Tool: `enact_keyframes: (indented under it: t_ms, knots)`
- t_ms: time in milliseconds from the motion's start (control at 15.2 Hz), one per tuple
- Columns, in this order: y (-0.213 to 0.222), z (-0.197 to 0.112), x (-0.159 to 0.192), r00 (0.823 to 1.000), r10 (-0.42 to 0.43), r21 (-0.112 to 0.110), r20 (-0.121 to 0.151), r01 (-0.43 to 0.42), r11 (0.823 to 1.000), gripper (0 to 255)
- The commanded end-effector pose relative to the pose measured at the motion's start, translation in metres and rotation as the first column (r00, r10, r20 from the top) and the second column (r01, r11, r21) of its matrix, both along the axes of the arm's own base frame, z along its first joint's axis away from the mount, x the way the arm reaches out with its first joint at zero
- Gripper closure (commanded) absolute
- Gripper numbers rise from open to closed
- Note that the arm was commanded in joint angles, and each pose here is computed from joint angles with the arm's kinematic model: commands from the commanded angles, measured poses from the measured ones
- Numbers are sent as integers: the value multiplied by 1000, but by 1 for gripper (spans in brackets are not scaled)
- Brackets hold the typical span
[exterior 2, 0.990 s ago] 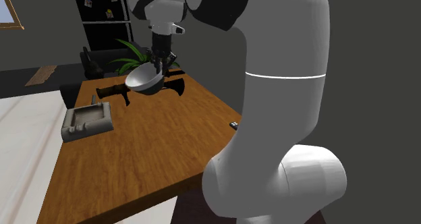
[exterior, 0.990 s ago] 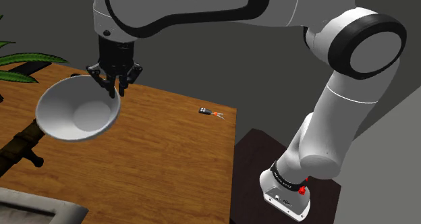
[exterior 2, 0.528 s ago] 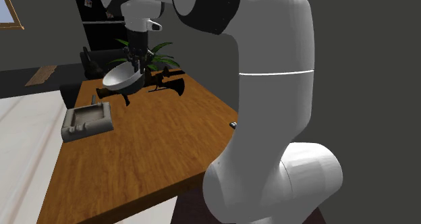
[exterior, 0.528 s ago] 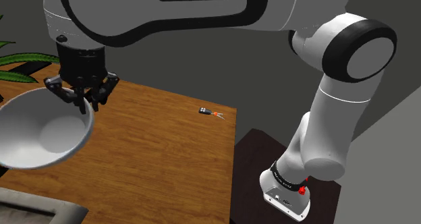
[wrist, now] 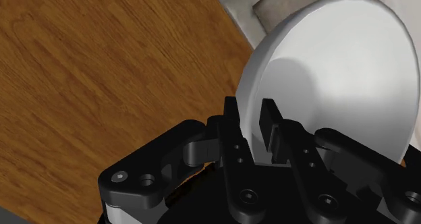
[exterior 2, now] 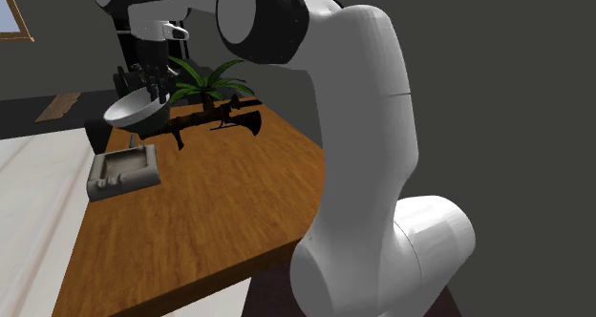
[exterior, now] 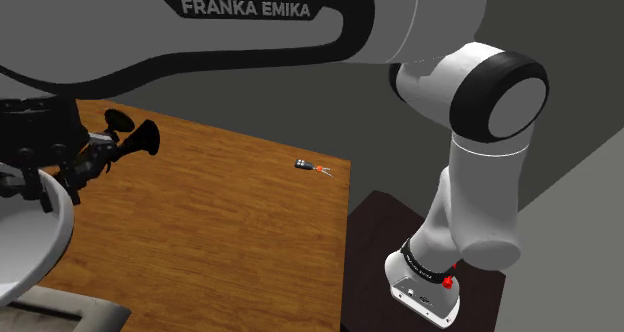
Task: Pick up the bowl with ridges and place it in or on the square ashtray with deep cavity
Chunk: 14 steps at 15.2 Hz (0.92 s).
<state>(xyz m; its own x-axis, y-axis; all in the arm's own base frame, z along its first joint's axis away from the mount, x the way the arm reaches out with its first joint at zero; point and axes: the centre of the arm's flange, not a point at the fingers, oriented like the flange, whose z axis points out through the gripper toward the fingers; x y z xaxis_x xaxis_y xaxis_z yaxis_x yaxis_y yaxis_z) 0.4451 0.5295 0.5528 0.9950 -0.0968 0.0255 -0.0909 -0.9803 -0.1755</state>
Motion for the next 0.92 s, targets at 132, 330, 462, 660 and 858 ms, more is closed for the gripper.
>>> enact_keyframes:
  t_ms: [132,330,462,660,858]
  knots:
    - [50,7,-24,1000,-2,0,1,2,1000,255]
    - [68,4,-32,1000,-2,1,1,2,1000,255]
    - [68,-6,-32,1000,-2,1,1,2,1000,255]
    - [68,-22,-32,1000,-2,1,1,2,1000,255]
    - [68,-38,-32,1000,-2,1,1,2,1000,255]
